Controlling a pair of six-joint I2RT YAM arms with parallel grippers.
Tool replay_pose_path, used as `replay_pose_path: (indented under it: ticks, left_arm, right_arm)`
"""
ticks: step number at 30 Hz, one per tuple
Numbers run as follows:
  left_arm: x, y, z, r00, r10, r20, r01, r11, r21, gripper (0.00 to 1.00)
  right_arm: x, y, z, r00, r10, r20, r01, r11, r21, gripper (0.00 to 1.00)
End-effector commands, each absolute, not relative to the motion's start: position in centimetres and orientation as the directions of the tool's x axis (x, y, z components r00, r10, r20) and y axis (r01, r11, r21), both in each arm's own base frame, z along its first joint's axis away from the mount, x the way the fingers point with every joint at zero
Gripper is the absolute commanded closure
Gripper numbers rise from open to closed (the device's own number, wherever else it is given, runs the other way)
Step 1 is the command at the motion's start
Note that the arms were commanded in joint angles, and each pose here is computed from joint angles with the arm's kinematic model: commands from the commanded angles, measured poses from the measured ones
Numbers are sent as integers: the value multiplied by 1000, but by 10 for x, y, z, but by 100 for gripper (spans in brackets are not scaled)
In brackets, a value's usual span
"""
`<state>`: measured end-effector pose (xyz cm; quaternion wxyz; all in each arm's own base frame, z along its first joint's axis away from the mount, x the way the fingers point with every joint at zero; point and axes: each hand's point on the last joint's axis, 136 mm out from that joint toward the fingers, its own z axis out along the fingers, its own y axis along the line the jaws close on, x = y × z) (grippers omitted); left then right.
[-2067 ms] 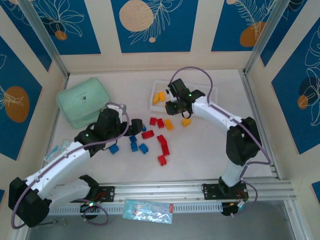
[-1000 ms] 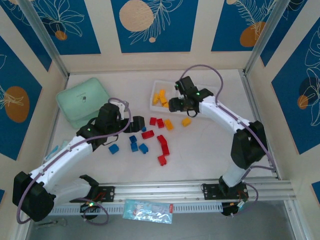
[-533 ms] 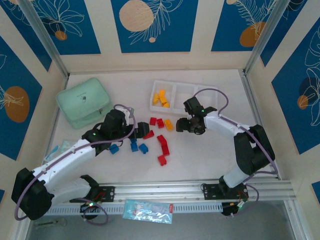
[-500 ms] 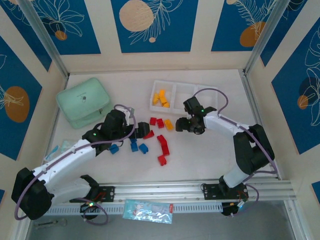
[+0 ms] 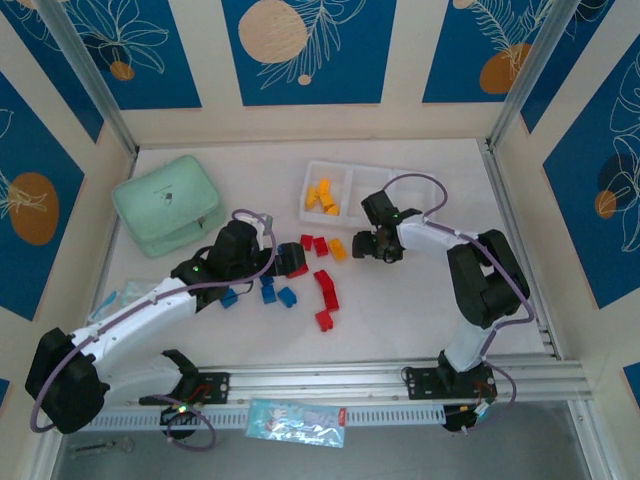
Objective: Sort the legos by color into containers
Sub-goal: Pick up the lego from the center of the table.
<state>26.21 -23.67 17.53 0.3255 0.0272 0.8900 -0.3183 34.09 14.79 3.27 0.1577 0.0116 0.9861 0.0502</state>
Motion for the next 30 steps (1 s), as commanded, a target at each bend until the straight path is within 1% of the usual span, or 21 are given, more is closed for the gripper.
replay_pose_path:
  ticks: [1,4,8,13,26,30]
  left_arm:
    - [263,-236,169,-785,-160,-598,246,806,-538,1]
    - [262,-237,167,-790,-150,-594,247,809,-533,1]
    - [264,-237,167,-792,-139,-595,250,815,-523,1]
    - [265,-239,167,-794,-134,-593,252,815,-522,1]
    - [266,-239,166,-792,-124,-598,254,823,-508,1]
    - [266,-237,168,-788,-119,-604,258,827,-500,1]
  right_arm:
    - [357,141,36,-939,44,-342,14,996,91,25]
    - [364,143,37,-932,17,-363,-18,996,91,28]
    - [374,142,38,-924,7,-382,-27,996,83,29]
    - [380,143,37,-923,-3,-385,-38,996,85,35]
    - [362,147,42,-926,-28,-377,-65,994,87,54]
    - [354,151,51,-923,-41,-383,-81,993,90,57]
